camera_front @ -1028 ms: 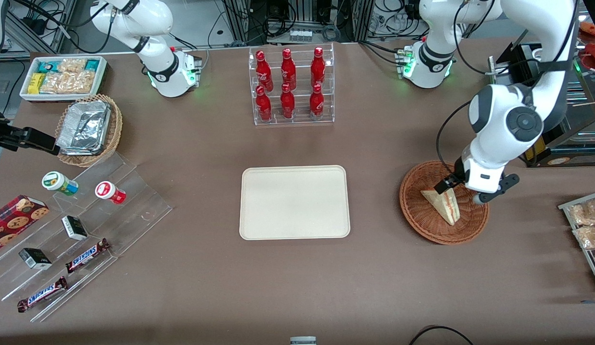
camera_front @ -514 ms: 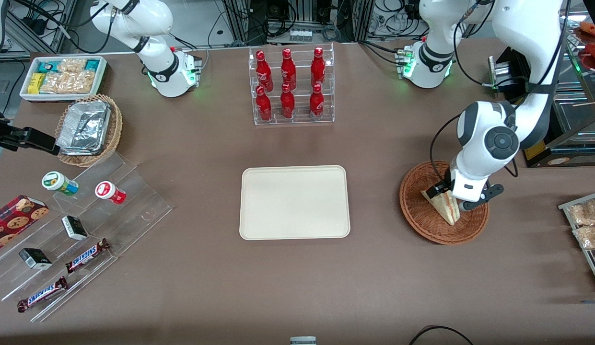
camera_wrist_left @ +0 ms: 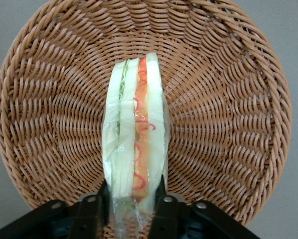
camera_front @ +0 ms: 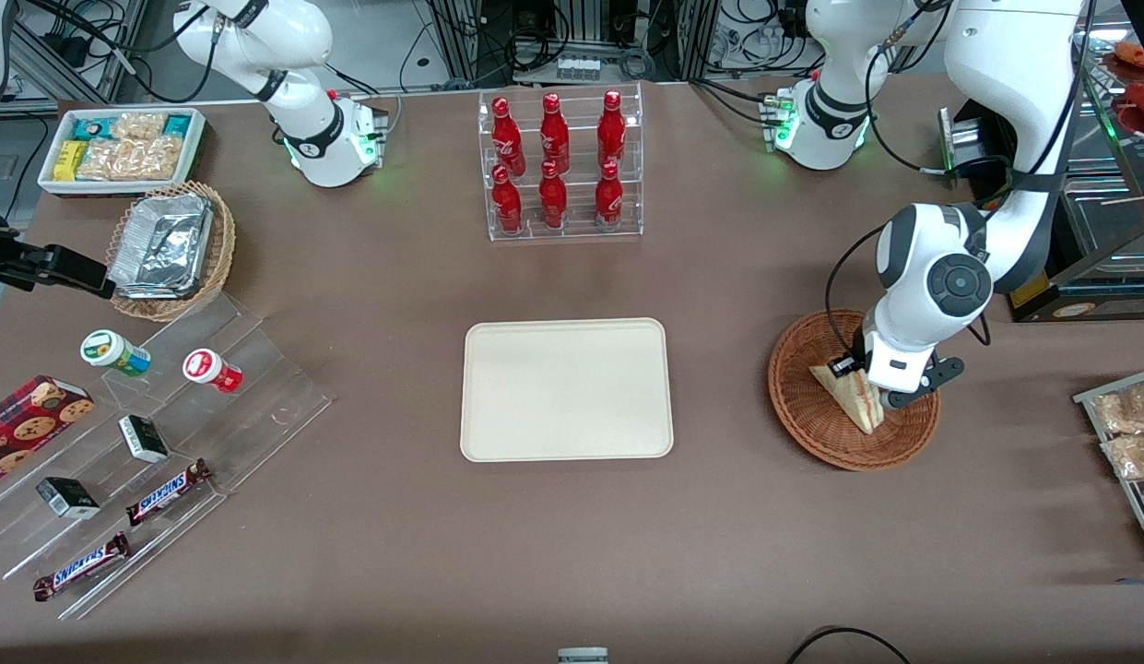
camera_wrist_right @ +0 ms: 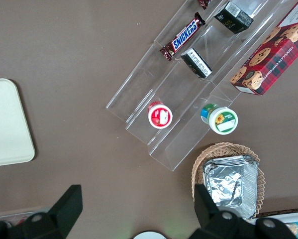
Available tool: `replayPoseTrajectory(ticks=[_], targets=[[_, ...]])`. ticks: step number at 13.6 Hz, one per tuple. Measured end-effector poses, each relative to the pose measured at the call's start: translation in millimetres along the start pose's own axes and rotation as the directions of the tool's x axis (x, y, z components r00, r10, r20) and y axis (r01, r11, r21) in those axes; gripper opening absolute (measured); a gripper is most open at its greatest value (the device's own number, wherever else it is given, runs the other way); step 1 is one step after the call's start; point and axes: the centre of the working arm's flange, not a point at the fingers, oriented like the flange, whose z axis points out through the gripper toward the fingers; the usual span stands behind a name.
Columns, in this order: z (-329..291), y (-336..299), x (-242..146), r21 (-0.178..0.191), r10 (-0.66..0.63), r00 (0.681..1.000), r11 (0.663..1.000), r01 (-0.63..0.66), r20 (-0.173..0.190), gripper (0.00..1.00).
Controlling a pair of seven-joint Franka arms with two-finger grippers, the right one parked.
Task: Place sandwich from basket to tray
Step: 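Lower the left gripper and close it on the sandwich's crust edge, then lift the sandwich and carry it over the cream tray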
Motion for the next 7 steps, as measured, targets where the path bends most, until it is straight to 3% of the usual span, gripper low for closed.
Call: replayPoseTrajectory(ticks=[5, 7], targets=[[-16.0, 5.2, 4.6, 0.021, 0.008, 1.0, 1.0, -0.008, 0.011, 0.14], [-39.8, 22.7, 2.0, 0.041, 0.035, 0.999, 0.998, -0.036, 0.025, 0.14]])
